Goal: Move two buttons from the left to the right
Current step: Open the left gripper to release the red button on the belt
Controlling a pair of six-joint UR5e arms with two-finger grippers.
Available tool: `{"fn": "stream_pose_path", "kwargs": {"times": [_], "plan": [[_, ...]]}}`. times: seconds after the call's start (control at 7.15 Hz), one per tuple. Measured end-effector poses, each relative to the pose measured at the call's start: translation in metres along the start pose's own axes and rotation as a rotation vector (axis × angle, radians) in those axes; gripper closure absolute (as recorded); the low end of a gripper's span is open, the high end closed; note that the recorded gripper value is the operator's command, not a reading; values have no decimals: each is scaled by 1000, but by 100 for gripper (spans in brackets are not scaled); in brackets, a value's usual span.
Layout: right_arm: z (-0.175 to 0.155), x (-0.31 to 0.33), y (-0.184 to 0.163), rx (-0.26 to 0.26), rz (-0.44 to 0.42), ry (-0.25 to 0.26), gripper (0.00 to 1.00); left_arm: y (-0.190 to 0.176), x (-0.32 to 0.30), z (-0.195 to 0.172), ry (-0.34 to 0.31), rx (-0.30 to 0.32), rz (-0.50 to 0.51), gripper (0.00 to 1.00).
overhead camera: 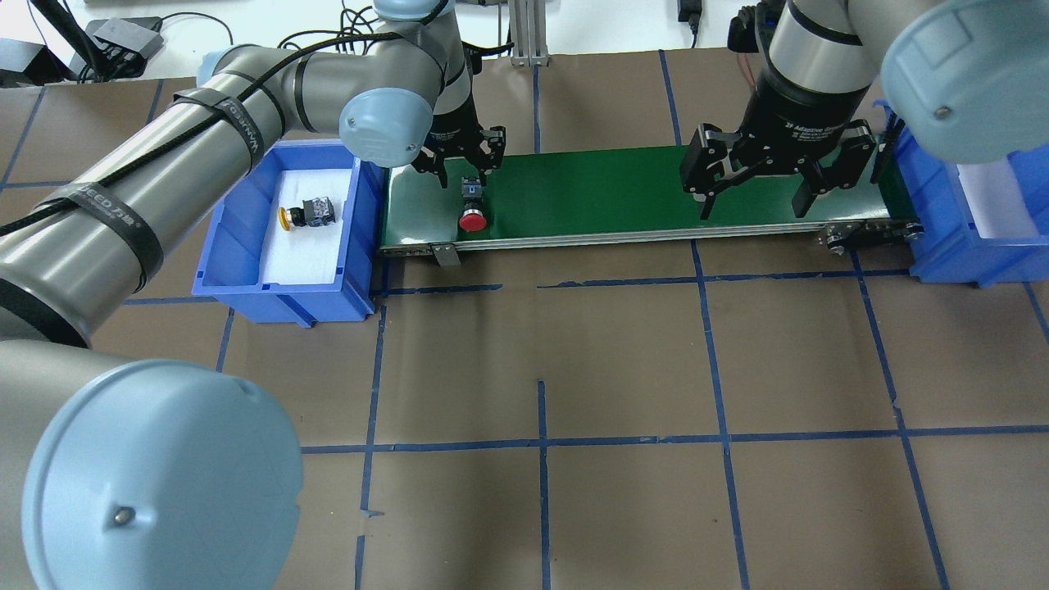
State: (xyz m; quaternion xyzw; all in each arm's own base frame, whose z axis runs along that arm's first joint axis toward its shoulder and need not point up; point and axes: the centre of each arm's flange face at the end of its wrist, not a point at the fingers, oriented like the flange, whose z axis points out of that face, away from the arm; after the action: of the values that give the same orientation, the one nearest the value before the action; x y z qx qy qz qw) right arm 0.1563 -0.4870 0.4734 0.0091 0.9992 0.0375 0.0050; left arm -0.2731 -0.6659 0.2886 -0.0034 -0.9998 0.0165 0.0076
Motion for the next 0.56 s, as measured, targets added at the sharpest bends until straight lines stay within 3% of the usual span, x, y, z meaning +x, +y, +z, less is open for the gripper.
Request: {"fn": "stream_pose_path", "kwargs": {"times": [0.28,0.56], "plan": [[0,0,0,0,0,0,0,9,-17,-39,2,24,58,1],[2,1,0,-4,0,0,0,11,-85,-82,-5,36,167,3]]}}
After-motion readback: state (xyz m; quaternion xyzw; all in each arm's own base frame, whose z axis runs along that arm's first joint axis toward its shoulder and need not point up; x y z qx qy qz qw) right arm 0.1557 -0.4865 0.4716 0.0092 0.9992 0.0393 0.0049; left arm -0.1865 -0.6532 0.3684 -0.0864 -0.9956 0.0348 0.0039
